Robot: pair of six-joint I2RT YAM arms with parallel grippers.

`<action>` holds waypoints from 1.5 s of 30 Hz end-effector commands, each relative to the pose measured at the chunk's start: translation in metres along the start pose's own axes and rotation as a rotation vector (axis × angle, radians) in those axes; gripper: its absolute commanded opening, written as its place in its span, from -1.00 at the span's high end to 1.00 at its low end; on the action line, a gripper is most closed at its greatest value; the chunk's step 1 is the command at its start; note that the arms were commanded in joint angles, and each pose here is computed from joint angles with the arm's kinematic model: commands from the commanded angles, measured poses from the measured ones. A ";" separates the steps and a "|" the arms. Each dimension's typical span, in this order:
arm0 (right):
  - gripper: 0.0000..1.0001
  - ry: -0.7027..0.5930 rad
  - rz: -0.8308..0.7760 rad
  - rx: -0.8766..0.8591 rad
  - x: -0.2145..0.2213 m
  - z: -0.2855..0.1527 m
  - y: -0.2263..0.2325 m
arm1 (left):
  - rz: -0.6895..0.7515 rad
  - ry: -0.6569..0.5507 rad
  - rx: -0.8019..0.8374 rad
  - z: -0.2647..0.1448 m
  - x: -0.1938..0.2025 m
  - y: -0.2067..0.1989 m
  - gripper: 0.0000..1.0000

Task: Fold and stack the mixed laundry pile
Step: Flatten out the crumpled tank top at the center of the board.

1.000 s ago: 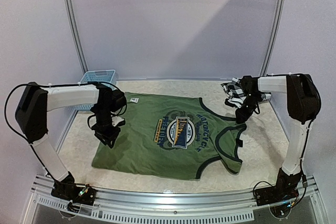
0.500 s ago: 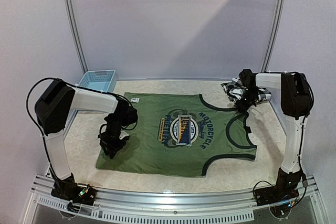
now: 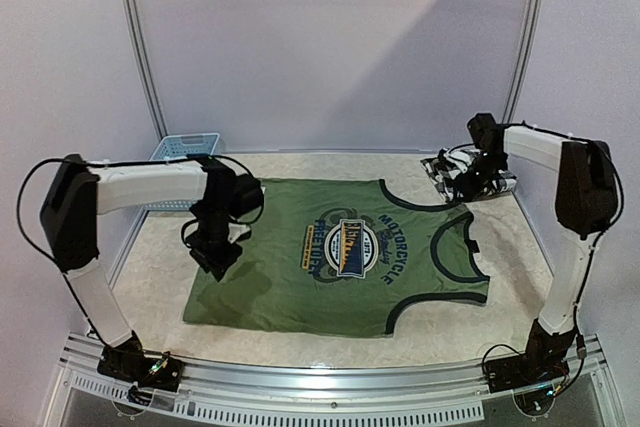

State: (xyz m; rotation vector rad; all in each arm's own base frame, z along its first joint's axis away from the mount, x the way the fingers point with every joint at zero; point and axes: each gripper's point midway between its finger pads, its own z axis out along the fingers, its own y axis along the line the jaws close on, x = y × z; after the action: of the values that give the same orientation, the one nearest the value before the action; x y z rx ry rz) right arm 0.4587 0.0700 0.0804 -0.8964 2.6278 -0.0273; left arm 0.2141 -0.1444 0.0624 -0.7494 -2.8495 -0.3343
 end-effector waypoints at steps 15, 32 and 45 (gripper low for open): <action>0.19 -0.154 -0.364 -0.429 0.065 -0.099 0.172 | -0.112 -0.693 -0.028 -0.100 -0.062 0.025 -0.72; 0.81 0.151 -0.561 -0.335 0.166 -0.039 0.181 | -0.252 -0.289 0.145 0.024 0.005 -0.034 -0.05; 0.81 0.294 -0.556 -0.289 0.216 -0.008 0.164 | -0.259 -0.187 0.145 0.071 0.037 -0.051 -0.03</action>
State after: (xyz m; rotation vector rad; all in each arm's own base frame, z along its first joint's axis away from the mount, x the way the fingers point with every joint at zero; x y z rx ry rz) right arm 0.2101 0.0886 0.0104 -1.7730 2.5593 0.1751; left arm 0.1660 -0.1469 0.0082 -0.4077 -3.1412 -0.1223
